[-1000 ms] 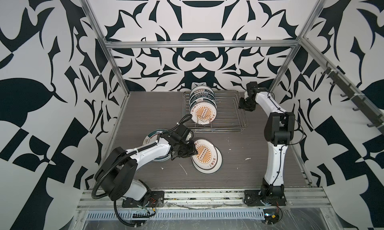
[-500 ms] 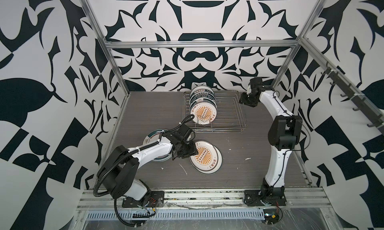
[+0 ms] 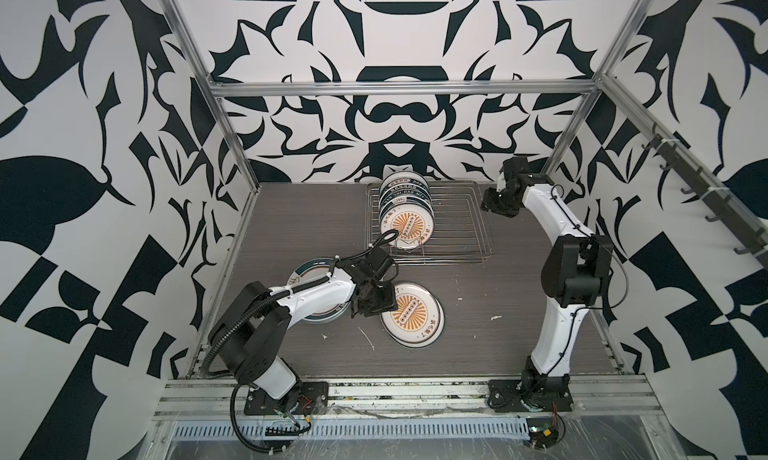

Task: Unload the plates from the dish rack
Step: 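Set the plate flat with the left gripper while the right moves to the rack, then open the left gripper and withdraw it while the right reaches into the rack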

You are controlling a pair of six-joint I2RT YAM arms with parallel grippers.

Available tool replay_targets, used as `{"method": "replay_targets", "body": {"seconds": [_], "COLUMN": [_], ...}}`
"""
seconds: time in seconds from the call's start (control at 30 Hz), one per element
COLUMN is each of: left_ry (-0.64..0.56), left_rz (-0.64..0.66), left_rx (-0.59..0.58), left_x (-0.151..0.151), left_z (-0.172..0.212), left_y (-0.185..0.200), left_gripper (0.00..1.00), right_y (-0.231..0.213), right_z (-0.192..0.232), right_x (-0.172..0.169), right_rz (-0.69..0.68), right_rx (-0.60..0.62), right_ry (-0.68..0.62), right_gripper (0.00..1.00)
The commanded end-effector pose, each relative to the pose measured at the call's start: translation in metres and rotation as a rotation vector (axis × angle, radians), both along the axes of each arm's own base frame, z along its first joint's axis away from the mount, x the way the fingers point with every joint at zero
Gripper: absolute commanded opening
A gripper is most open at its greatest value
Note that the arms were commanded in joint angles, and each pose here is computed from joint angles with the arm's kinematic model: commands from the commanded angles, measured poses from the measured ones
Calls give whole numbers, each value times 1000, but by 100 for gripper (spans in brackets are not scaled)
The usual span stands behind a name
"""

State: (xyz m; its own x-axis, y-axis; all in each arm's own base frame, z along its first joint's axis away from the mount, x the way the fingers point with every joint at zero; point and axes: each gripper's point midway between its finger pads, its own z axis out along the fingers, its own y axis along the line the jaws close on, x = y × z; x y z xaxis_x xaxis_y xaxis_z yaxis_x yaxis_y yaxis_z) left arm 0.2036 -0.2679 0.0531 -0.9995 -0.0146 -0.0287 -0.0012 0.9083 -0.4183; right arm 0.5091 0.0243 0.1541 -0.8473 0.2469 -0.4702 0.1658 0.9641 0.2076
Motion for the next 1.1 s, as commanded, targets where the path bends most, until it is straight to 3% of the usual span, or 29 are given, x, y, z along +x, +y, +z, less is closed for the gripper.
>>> {"method": "replay_targets", "body": {"seconds": [0.0,0.37,0.7,1.0,1.07], "left_ry": [11,12,-11,-146,-171], "left_rz": [-5,-11,-3,77,117], "left_rx": [40,73,128,188,178], "left_x": [-1,1,-1,10,16], "left_z": [-2,-4,3,42,48], "left_y": [2,2,15,52,63], "left_gripper": [52,53,55,70,77], "right_y": [6,50,123,185,194], "right_z": [36,54,50,68,71], "right_x": [0,-17,-40,-62,-66], "right_rz": [31,190,449,716,762], "right_rx": [-1,61,-31,-58,-52], "right_ry": [-110,-185,-236,-355,-374], "right_gripper": [59,60,60,58,58]}}
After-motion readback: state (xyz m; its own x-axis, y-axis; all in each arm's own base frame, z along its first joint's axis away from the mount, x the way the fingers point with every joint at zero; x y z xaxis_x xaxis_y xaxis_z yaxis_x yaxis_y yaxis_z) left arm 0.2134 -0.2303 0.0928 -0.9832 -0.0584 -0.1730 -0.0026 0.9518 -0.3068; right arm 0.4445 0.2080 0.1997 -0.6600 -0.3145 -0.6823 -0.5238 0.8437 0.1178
